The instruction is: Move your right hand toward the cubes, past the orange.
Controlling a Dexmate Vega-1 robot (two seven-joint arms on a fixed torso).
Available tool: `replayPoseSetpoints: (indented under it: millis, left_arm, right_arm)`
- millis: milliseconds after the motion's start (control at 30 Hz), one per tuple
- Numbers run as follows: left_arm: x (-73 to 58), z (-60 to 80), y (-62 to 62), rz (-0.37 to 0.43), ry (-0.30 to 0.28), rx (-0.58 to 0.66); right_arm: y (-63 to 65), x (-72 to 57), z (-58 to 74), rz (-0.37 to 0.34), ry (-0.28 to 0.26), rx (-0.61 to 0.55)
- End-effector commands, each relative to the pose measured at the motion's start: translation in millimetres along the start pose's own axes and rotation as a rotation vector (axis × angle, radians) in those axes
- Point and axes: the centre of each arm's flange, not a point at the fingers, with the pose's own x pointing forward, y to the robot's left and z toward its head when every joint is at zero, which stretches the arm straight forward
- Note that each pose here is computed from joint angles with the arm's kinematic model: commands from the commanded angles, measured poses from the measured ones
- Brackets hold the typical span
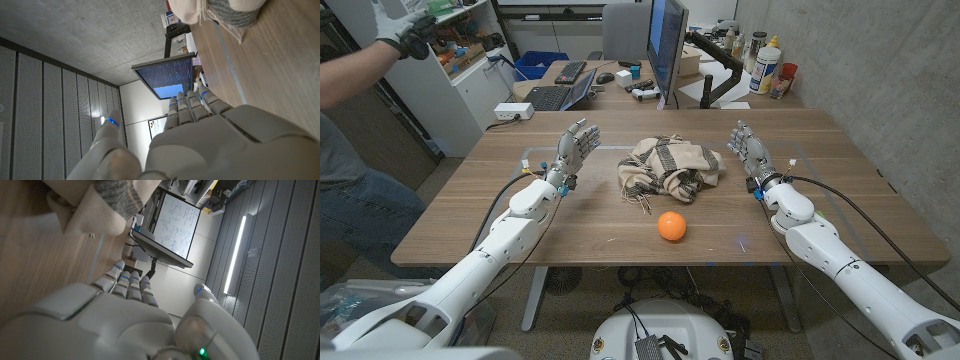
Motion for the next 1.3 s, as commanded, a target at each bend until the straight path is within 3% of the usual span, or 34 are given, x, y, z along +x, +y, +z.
replayPoseSetpoints:
  millis: [33, 400, 1000, 1300]
  left_arm:
    - [9.3, 1.0, -4.3, -0.018, 0.012, 0.013]
    - [9.1, 1.9, -1.3, -0.022, 0.023, 0.027]
    - [3.0, 3.0, 0.7, -0.022, 0.027, 0.033]
    - [0.4, 2.6, -1.0, -0.020, 0.030, 0.036]
  right_arm:
    - [-6.0, 3.3, 2.4, -0.002, -0.013, 0.000]
    - [-7.3, 1.1, 0.7, -0.009, -0.026, -0.012]
    - [-22.2, -16.2, 16.6, 0.007, -0.075, -0.097]
    - [-29.3, -26.1, 18.1, 0.000, -0.102, -0.106]
